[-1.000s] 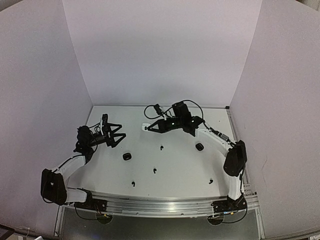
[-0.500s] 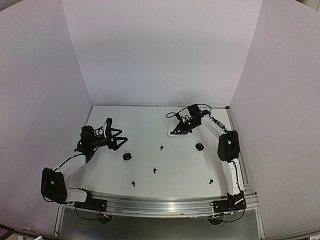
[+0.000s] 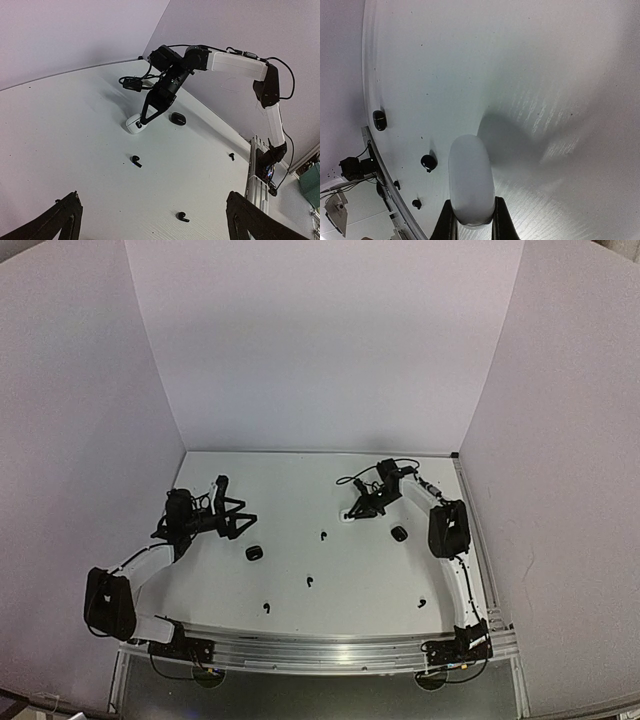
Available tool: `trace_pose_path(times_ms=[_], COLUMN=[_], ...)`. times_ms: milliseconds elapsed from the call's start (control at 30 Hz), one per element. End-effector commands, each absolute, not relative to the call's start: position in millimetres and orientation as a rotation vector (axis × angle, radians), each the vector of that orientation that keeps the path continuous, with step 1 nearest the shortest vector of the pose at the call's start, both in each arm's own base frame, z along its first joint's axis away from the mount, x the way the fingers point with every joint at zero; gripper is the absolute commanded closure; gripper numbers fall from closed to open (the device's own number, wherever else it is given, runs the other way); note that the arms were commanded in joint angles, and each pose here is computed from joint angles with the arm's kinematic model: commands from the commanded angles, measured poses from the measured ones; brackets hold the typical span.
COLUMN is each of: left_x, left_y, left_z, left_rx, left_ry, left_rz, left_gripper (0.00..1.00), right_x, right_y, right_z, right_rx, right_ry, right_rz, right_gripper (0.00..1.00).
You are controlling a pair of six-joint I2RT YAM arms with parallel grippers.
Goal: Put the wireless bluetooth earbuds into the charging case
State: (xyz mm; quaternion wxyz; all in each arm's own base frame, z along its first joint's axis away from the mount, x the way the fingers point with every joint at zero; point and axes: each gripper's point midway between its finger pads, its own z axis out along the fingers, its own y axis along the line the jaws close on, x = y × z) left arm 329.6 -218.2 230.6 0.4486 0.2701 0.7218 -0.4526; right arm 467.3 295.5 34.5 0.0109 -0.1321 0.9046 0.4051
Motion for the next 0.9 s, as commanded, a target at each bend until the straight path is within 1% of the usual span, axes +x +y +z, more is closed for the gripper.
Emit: trace_pose_path(times_ms=[0,33,100,300,467,667,867], left_x=[339.1,339.4,339.8,339.0,338.4,337.7,336.6], left_y=[-218.0,-217.9,-217.9,-218.0,-218.0,-218.3,-218.3], left_z=[246.0,245.9,246.5,246.8,246.7,246.7,247.3], left_rx=[0.683,0.683,0.683,0.691,0.694,0.699,0.704], left_ry=[1.738,1.738,1.737,1.733,1.732,1.729,1.729], left_rz=[-1.078,-1.077,-1.073,-1.071,-1.070,-1.073,-1.072], left_gripper=[0.01,0.01,0.00,0.01,0.01,0.01,0.00], right_x=[470.1,470.7,472.5,479.8,482.0,491.0,490.4], right_y=[295.7,294.9,292.5,283.6,281.2,273.0,271.1], right_z=[27.2,25.6,22.5,19.5,22.3,27.6,41.7], right_rx=[-0.384,-0.381,-0.374,-0.347,-0.335,-0.349,-0.354], right_ry=[2.832,2.836,2.844,2.857,2.859,2.848,2.831], right_rz=[1.308,1.299,1.276,1.197,1.168,1.045,1.018], right_gripper=[1.00,0.98,0.88,0.68,0.56,0.46,0.42])
